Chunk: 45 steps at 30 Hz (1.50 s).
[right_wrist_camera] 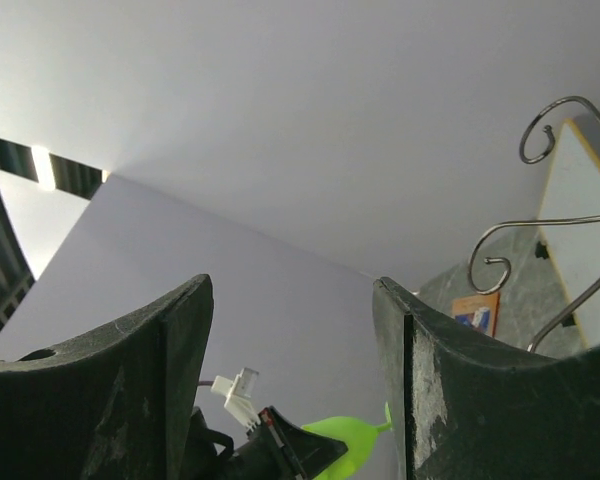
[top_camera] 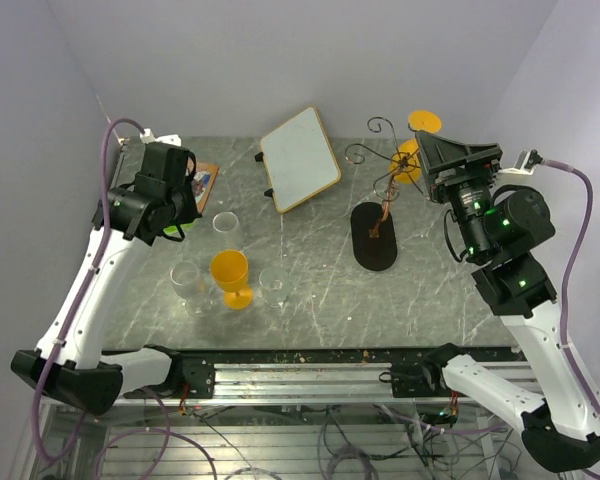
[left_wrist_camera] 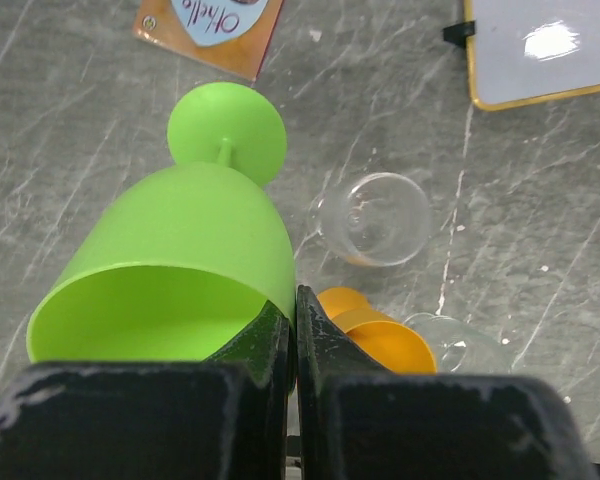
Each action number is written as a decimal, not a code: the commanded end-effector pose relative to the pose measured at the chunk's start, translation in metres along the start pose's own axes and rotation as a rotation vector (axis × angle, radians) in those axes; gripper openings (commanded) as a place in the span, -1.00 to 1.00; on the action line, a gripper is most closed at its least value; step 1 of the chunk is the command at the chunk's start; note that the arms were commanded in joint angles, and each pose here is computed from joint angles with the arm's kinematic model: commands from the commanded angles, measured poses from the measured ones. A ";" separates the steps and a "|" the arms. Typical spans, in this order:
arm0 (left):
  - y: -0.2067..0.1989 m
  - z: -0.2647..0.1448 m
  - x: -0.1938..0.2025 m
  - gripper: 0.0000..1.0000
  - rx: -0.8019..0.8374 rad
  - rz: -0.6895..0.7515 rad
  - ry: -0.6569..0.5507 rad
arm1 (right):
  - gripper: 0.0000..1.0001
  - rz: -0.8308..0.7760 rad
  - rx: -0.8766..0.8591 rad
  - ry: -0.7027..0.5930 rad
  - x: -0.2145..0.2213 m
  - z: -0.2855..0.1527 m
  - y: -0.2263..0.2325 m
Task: Take the wine glass off the wine glass rack
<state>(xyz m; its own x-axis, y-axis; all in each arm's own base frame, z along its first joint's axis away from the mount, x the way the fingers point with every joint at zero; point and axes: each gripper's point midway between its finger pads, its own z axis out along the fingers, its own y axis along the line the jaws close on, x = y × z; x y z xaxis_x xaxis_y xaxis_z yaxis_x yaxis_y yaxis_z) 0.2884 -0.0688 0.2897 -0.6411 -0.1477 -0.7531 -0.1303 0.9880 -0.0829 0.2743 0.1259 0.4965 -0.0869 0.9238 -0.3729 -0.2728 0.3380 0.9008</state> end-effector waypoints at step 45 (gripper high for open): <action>0.011 0.085 0.078 0.28 -0.015 0.110 0.408 | 0.28 -0.301 0.235 -0.184 -0.041 0.009 -0.040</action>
<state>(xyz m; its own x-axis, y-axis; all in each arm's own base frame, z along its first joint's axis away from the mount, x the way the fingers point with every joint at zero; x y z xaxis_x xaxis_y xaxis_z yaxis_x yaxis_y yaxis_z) 0.2901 -0.0711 0.1457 -0.9393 -0.0241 -0.3422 -0.0249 0.9997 -0.0021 0.2957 0.0965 0.4733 0.0644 0.8345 -0.5473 -0.1100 0.5510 0.8272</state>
